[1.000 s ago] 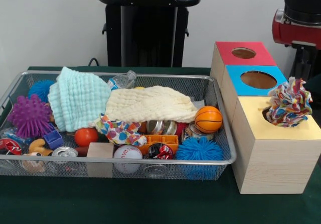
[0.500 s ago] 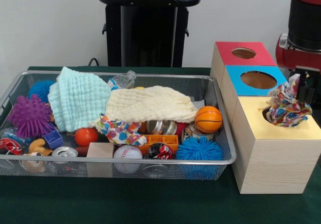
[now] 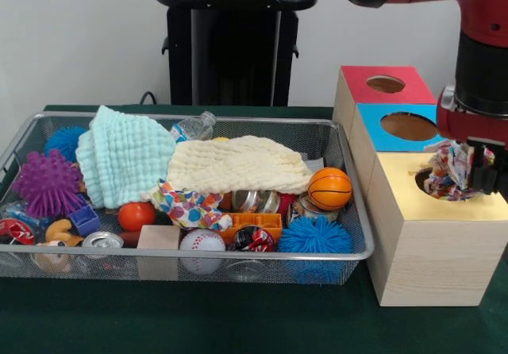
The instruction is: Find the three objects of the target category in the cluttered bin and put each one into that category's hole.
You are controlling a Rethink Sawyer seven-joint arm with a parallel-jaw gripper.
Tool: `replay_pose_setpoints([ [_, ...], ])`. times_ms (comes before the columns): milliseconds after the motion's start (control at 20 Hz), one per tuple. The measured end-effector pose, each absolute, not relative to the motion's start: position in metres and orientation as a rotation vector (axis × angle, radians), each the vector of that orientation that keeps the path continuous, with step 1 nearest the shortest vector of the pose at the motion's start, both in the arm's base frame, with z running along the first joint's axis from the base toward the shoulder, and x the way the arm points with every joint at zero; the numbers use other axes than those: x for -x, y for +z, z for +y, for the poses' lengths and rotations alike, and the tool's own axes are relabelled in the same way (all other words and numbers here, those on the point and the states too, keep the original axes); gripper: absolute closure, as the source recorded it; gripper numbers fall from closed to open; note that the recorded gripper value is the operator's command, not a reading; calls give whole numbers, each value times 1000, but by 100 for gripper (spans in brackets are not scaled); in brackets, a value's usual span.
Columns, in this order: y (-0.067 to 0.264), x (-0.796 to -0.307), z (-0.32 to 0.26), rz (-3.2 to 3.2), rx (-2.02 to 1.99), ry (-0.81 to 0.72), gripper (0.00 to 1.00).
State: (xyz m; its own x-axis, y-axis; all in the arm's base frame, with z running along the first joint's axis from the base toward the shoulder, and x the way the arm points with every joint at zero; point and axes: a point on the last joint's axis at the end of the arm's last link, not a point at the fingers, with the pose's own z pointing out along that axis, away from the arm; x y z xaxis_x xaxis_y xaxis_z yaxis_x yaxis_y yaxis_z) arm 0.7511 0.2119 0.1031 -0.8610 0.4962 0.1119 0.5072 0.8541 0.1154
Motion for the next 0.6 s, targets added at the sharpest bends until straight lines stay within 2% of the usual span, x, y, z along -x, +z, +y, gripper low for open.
replay_pose_setpoints([
  [300, 100, -752, 219, -2974, 795, -223, 100],
  [600, 114, -751, 221, -2985, 793, -231, 100],
])
